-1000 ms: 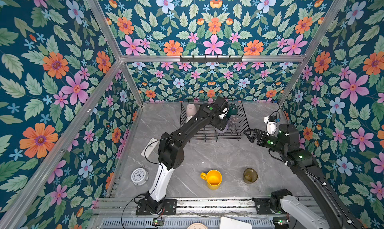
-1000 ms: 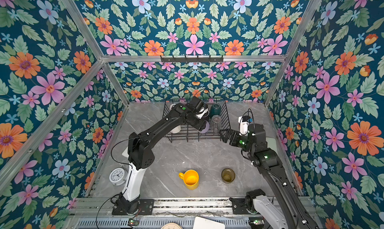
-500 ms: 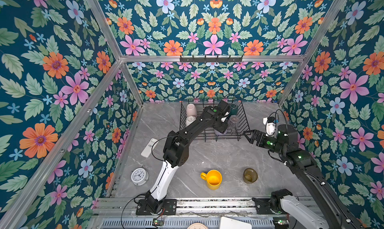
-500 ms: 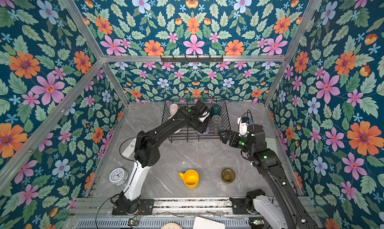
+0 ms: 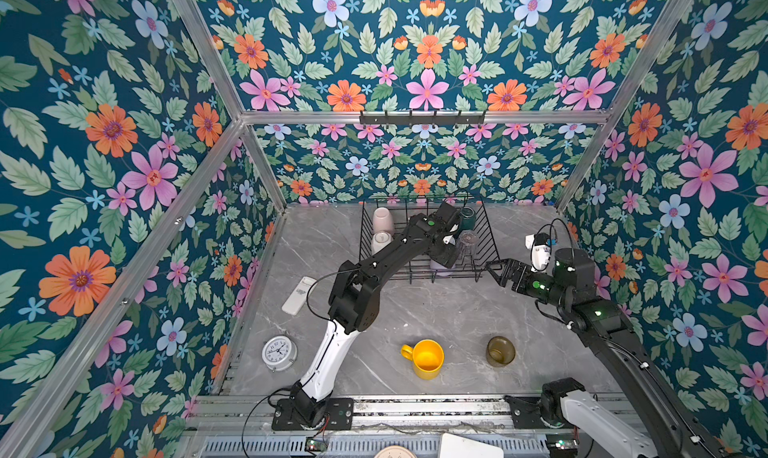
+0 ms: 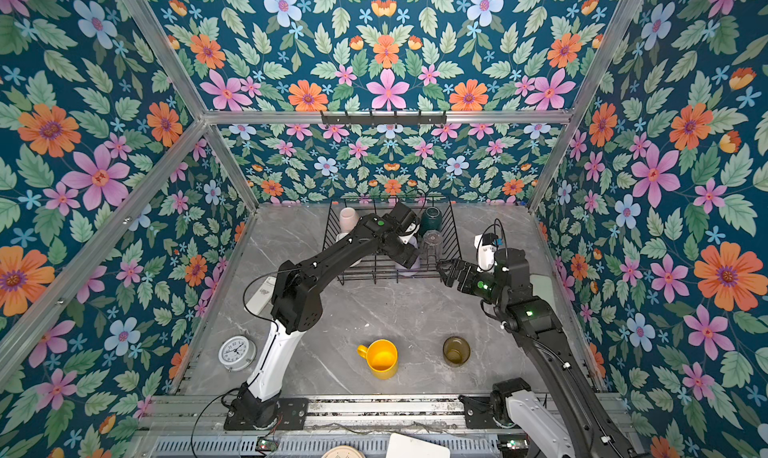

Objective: Load the cups into the dish rack
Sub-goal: 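Lower the lavender cup upside down into the rack with the left gripper, then open the left gripper and raise it while the right gripper moves toward the yellow mug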

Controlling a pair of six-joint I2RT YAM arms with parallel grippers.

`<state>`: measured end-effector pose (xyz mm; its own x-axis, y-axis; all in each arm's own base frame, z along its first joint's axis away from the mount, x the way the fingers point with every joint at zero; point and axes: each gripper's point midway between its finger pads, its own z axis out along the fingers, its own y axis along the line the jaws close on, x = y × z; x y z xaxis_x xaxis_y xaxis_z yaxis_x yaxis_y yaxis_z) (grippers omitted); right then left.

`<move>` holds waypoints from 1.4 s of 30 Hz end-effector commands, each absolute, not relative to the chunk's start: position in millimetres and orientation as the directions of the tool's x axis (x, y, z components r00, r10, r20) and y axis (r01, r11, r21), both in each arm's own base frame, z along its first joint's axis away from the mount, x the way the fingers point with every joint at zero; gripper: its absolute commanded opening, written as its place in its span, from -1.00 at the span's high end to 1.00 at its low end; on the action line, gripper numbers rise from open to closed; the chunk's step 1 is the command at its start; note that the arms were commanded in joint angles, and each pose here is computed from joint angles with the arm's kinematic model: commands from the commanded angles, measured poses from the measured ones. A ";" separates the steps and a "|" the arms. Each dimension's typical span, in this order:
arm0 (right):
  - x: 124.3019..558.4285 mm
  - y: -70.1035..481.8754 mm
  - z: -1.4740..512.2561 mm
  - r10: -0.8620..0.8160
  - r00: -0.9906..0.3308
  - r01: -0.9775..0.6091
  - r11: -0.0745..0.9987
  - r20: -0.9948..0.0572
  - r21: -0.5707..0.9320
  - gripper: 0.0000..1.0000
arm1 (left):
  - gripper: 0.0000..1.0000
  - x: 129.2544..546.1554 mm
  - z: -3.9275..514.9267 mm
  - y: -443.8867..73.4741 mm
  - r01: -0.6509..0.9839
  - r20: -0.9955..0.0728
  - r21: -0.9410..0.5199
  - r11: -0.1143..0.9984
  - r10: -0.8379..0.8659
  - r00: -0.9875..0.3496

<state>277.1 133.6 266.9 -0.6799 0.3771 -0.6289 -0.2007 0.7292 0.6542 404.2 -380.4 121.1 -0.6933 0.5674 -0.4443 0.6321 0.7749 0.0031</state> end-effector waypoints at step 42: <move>192.0 237.3 170.3 -0.171 -0.889 -0.333 0.878 -0.425 0.343 -0.41 | -0.99 378.1 312.5 -105.0 0.027 -0.920 -0.297 0.955 -0.278 -0.275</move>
<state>203.5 233.3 179.4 -0.8725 -0.1658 -0.4597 -0.3531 0.8642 0.3584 377.3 -118.2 302.2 -0.3379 -0.2298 -0.9127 0.0689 0.9611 -0.2675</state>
